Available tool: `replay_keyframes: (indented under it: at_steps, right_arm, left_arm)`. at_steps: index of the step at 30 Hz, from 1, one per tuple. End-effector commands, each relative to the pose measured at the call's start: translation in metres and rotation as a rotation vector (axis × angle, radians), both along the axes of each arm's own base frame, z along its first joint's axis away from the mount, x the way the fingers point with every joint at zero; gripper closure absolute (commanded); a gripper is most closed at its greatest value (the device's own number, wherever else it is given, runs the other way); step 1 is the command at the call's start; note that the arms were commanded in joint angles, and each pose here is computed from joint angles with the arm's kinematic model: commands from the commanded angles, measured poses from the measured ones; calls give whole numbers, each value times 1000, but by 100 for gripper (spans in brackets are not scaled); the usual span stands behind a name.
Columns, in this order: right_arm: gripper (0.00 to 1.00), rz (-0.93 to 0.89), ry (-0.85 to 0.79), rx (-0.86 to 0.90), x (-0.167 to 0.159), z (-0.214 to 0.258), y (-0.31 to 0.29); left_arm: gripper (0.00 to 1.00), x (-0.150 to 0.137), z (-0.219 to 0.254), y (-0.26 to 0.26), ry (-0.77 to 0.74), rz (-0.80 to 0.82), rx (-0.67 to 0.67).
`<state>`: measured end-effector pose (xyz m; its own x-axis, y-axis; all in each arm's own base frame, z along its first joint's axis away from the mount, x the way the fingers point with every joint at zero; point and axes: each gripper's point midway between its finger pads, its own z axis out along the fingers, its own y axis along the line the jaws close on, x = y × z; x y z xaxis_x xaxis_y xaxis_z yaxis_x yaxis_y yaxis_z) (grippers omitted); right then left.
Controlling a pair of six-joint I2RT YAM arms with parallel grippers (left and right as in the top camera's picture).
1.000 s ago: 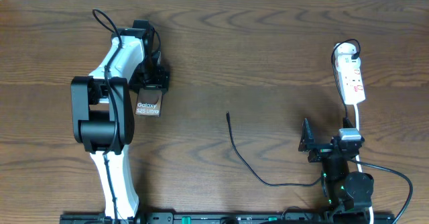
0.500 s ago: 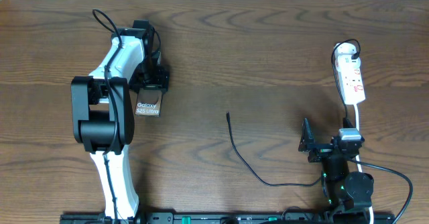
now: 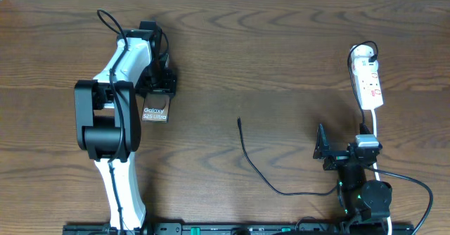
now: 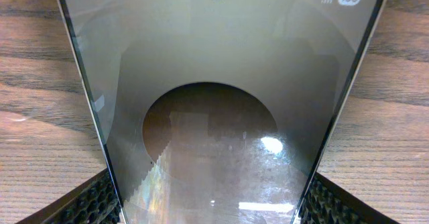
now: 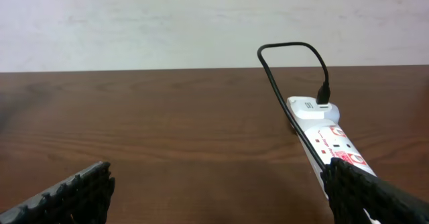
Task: Plug charger to phone and switch on socket
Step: 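Lower the left gripper and close it on the phone's edges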
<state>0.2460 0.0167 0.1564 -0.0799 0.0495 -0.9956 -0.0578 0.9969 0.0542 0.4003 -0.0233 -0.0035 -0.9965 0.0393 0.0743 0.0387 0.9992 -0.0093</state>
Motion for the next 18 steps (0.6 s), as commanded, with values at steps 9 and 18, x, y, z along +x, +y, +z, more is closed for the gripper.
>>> replay_keyframes:
  at_steps: [9,18]
  right_arm:
    - [1,5,-2,-12,0,0,1]
    - [1,5,-2,-12,0,0,1]
  left_arm:
    - [24,-24,-28,-7,105,2,-49]
    - [25,-24,-28,-7,105,2,-49]
